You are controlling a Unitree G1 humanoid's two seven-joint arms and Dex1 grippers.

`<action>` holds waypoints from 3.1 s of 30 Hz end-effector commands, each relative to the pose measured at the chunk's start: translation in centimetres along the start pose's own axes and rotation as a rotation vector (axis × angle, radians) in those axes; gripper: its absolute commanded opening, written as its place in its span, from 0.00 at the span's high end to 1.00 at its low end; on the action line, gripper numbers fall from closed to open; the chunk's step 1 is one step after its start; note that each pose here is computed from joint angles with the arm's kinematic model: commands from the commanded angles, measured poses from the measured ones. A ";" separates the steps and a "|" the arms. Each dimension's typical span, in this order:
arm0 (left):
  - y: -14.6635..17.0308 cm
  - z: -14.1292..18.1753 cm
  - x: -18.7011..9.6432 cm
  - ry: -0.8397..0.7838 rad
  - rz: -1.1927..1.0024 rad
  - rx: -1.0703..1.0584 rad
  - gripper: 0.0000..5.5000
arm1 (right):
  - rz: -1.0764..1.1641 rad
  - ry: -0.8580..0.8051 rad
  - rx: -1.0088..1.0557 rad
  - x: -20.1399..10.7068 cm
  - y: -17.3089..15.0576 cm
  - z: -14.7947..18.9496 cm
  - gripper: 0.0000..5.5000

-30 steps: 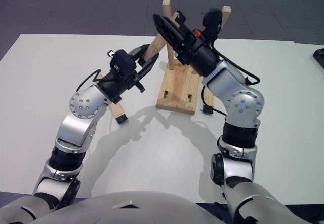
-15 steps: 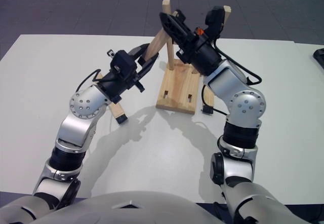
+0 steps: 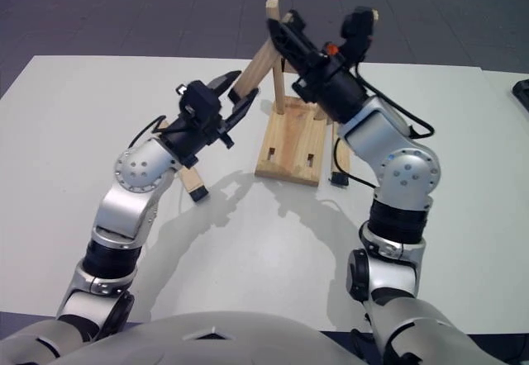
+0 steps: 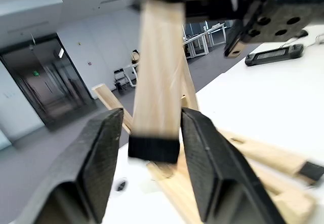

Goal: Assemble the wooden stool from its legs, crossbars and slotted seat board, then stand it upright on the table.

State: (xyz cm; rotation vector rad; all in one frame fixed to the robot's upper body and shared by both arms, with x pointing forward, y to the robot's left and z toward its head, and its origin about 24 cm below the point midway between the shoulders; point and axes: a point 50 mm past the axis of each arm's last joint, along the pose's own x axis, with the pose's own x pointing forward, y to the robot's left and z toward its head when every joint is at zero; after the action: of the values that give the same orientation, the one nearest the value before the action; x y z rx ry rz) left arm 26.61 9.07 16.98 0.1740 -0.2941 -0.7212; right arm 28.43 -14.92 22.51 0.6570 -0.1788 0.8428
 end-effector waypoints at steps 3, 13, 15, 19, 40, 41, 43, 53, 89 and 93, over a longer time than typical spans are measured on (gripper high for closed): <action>8.5 2.3 -6.5 -0.173 0.575 -0.269 0.41 | -0.624 -0.152 -0.513 -8.0 -5.6 7.0 0.92; 9.5 -0.7 -4.3 -0.119 0.851 -0.420 0.11 | -0.937 -0.101 -0.397 -10.2 -11.6 2.4 0.92; 9.6 -0.4 -3.3 -0.136 0.847 -0.420 0.04 | -0.958 -0.108 -0.322 -10.5 -11.8 0.8 0.92; 9.8 0.0 -2.0 -0.167 0.839 -0.420 0.02 | -0.979 -0.126 -0.206 -10.4 -12.1 -1.2 0.92; 8.7 -0.9 -0.6 -0.112 0.788 -0.367 0.02 | -0.997 -0.110 -0.145 -9.4 -13.2 -3.2 0.92; 8.7 -1.0 -0.6 -0.109 0.789 -0.364 0.02 | -1.003 -0.096 -0.156 -9.4 -13.2 -3.2 0.92; 8.6 -1.0 -0.7 -0.106 0.793 -0.359 0.02 | -1.014 -0.064 -0.183 -9.4 -13.2 -3.2 0.92; 7.7 -0.6 -0.7 -0.090 0.790 -0.328 0.02 | -1.121 0.091 -0.276 -8.9 -12.4 -3.4 0.92; 6.6 0.0 0.3 -0.051 0.769 -0.319 0.02 | -1.098 0.326 -0.511 -14.0 -12.4 -12.4 0.73; 6.7 0.0 0.5 -0.057 0.763 -0.320 0.02 | -1.072 0.285 -0.532 -12.8 -12.4 -11.3 0.61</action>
State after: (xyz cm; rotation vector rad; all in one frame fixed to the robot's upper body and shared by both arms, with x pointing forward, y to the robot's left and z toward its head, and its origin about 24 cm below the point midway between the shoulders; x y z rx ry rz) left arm 30.92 13.84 18.33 -0.2639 -0.2523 0.0023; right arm 27.96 -22.14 3.12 0.0583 0.1687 -0.1651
